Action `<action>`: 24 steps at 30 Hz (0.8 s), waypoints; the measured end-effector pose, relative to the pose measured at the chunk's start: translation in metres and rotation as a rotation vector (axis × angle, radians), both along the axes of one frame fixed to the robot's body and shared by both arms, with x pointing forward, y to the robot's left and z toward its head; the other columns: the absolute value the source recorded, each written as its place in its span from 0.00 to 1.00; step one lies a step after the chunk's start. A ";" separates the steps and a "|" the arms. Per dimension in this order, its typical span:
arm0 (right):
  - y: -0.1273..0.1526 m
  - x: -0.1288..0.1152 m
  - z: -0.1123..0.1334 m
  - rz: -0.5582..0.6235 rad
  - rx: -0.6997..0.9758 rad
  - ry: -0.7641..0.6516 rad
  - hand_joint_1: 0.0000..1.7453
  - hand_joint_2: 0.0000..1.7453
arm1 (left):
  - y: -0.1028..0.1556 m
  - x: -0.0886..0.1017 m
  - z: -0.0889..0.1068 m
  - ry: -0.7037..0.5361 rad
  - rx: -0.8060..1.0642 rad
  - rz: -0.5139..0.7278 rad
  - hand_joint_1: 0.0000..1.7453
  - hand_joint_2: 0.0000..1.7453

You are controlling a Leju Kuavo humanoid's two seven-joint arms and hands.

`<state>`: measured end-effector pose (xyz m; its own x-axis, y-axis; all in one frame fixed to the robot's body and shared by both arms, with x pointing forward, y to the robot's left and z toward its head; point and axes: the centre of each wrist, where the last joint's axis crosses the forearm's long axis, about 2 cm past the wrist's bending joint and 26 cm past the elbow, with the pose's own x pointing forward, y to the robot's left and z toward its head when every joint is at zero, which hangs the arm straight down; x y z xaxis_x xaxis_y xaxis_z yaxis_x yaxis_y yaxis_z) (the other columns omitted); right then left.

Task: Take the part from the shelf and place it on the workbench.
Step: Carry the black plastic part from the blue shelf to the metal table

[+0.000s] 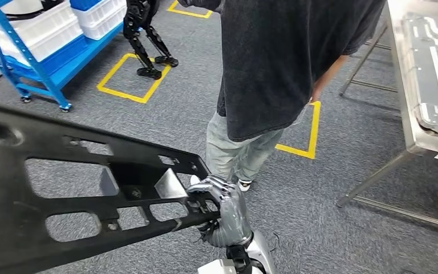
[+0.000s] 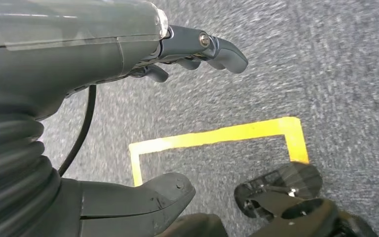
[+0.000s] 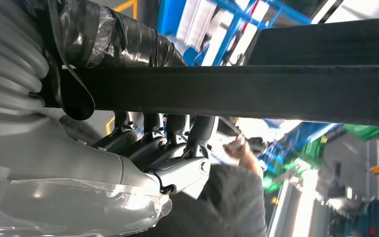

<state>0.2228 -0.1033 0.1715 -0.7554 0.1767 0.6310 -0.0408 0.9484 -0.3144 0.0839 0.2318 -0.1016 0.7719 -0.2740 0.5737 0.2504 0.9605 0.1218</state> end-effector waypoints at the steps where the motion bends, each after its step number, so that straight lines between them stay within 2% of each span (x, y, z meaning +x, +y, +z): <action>1: -0.002 -0.001 -0.001 -0.005 0.004 0.002 1.00 1.00 | 0.000 -0.001 0.000 0.003 0.002 -0.004 0.00 1.00; 6: -0.011 -0.009 -0.010 -0.034 0.020 0.026 1.00 1.00 | 0.002 -0.011 -0.002 0.022 0.012 -0.026 0.00 1.00; 13: -0.020 -0.016 -0.011 -0.065 0.042 0.027 1.00 1.00 | 0.002 -0.011 -0.002 0.015 0.019 -0.042 0.00 1.00; 24: -0.021 -0.017 -0.012 -0.004 0.054 0.022 1.00 1.00 | 0.008 -0.009 -0.002 -0.063 0.022 0.042 0.00 1.00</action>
